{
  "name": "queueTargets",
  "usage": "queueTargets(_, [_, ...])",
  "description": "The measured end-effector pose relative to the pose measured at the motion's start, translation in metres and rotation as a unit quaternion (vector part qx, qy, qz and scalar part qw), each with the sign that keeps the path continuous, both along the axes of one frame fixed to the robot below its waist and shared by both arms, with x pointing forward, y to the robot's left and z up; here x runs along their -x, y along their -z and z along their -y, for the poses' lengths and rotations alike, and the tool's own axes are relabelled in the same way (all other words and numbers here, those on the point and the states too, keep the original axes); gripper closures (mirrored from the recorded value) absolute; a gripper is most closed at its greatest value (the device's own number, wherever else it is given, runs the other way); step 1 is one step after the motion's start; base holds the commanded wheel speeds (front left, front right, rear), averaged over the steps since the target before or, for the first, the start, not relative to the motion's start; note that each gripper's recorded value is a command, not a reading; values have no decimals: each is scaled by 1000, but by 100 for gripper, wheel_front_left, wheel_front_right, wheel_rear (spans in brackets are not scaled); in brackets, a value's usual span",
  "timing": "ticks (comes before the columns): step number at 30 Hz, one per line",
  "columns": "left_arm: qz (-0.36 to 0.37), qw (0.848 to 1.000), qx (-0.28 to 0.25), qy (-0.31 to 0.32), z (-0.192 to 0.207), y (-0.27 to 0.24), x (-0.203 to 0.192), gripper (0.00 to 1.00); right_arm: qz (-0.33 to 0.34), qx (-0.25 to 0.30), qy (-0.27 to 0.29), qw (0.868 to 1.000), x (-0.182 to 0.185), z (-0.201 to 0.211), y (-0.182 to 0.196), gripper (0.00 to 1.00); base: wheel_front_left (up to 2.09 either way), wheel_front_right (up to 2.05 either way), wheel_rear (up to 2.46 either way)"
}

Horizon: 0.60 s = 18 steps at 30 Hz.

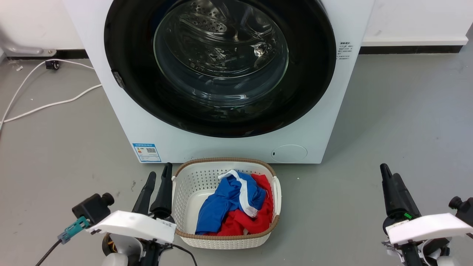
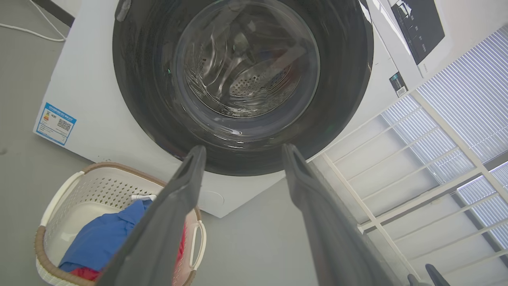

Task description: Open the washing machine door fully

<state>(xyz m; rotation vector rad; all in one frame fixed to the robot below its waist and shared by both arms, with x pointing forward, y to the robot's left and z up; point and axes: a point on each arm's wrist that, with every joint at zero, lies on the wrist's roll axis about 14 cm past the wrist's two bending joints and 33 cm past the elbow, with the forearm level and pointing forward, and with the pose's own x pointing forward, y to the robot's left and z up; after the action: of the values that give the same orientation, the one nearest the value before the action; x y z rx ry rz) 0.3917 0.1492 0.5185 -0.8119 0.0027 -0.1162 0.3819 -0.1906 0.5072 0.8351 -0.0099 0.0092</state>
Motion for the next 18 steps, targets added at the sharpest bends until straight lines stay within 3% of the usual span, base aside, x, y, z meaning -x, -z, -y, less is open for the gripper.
queueTargets(18, [30,987,-160,7,10,-7,-1,0,0,153,-14,988,2,-3,2,0,0,0,0])
